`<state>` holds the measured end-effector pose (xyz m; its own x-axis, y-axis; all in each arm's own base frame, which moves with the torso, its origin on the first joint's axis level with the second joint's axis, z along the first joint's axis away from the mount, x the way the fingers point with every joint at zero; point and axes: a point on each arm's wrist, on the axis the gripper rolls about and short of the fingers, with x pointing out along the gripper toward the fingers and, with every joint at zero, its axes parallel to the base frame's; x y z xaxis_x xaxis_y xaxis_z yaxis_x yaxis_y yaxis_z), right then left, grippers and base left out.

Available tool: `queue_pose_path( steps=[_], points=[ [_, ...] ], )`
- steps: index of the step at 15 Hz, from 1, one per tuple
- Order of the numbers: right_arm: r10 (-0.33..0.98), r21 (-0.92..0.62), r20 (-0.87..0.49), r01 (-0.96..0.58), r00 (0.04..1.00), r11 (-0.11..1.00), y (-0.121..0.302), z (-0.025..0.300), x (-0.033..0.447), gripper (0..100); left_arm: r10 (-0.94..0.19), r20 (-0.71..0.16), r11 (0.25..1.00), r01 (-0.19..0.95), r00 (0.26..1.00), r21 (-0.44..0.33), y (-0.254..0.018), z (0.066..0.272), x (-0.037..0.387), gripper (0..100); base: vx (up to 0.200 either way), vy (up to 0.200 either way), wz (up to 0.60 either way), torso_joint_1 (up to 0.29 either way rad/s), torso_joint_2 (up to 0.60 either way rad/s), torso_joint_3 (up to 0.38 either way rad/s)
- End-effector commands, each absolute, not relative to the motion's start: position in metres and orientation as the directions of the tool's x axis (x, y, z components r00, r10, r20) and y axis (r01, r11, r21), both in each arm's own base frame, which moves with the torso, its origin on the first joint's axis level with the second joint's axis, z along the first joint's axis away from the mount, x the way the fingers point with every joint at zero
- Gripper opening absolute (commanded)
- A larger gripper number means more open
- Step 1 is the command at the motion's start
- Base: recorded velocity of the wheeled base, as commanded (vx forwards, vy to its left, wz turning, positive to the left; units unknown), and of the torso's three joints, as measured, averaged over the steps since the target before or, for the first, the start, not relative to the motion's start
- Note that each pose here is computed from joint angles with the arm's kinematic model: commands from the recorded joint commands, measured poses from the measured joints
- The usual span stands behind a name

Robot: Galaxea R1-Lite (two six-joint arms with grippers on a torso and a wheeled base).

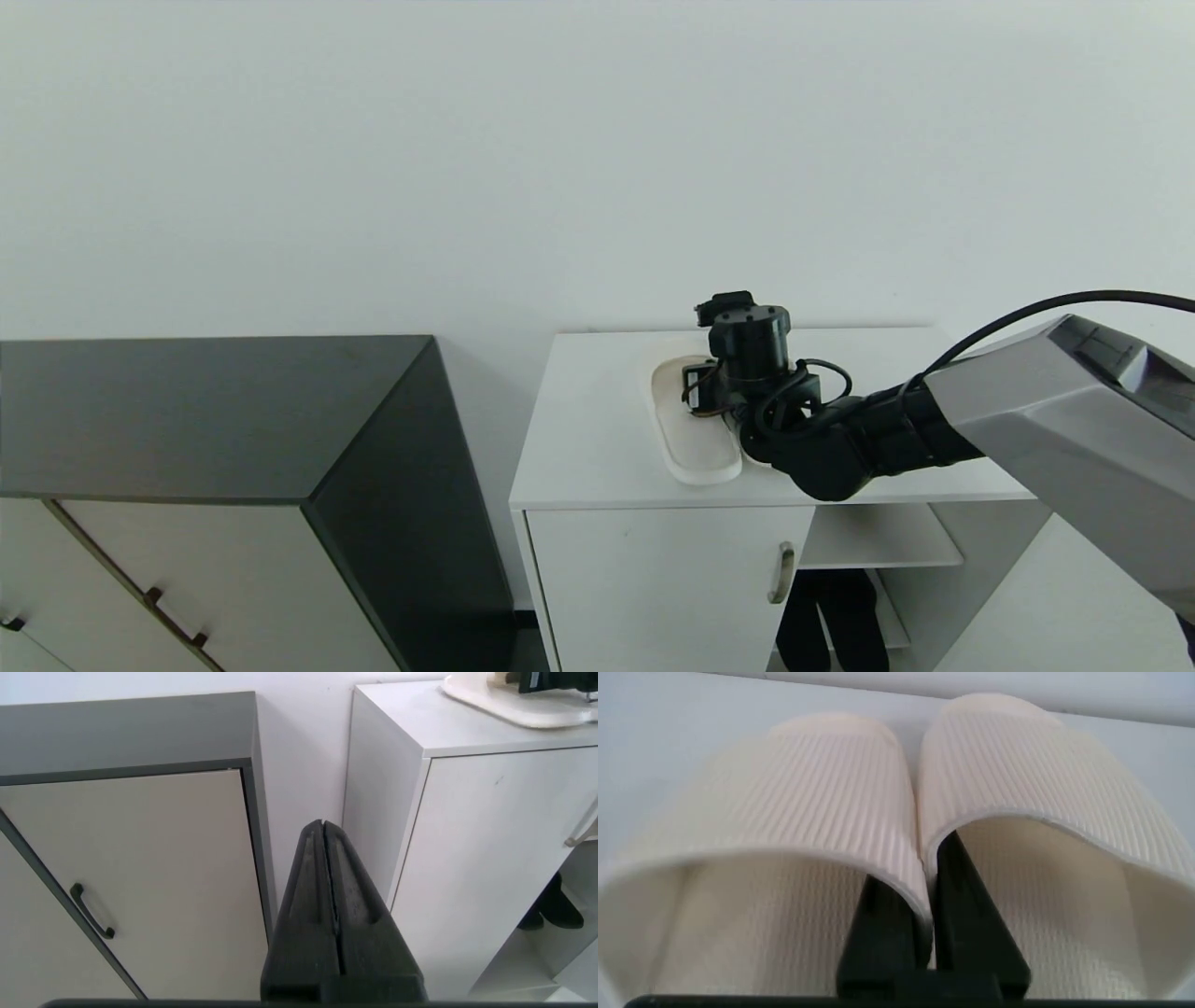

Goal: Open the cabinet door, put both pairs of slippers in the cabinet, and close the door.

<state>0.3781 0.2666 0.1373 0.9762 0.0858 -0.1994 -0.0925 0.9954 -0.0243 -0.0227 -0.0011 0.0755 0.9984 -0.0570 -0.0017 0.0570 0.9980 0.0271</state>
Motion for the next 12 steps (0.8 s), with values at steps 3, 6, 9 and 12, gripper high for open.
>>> queue_pose_path(
  steps=[3,6,9,12],
  points=[
    [0.103,-0.013,-0.180,-0.107,0.978,0.994,0.267,0.154,0.365,0,-0.057,-0.002,0.998,0.057,0.998,0.029,-0.001,0.076,-0.023,0,0.000,0.000,0.00,0.000,0.00,0.000],
    [0.156,-0.011,-0.191,-0.161,0.969,0.987,0.264,0.170,0.327,0,-0.057,-0.002,0.998,0.057,0.998,0.029,-0.001,0.076,-0.023,0,0.000,0.000,0.00,0.000,0.00,0.000],
    [0.243,0.011,-0.215,-0.246,0.946,0.969,0.256,0.178,0.291,0,-0.057,-0.002,0.998,0.057,0.998,0.031,-0.001,0.076,-0.023,0,0.000,0.000,0.00,0.000,0.00,0.000],
    [0.280,-0.002,-0.258,-0.290,0.925,0.957,0.239,0.176,0.261,0,-0.057,-0.002,0.998,0.057,0.998,0.031,-0.001,0.076,-0.023,0,0.000,0.000,0.00,0.000,0.00,0.000]
  ],
)
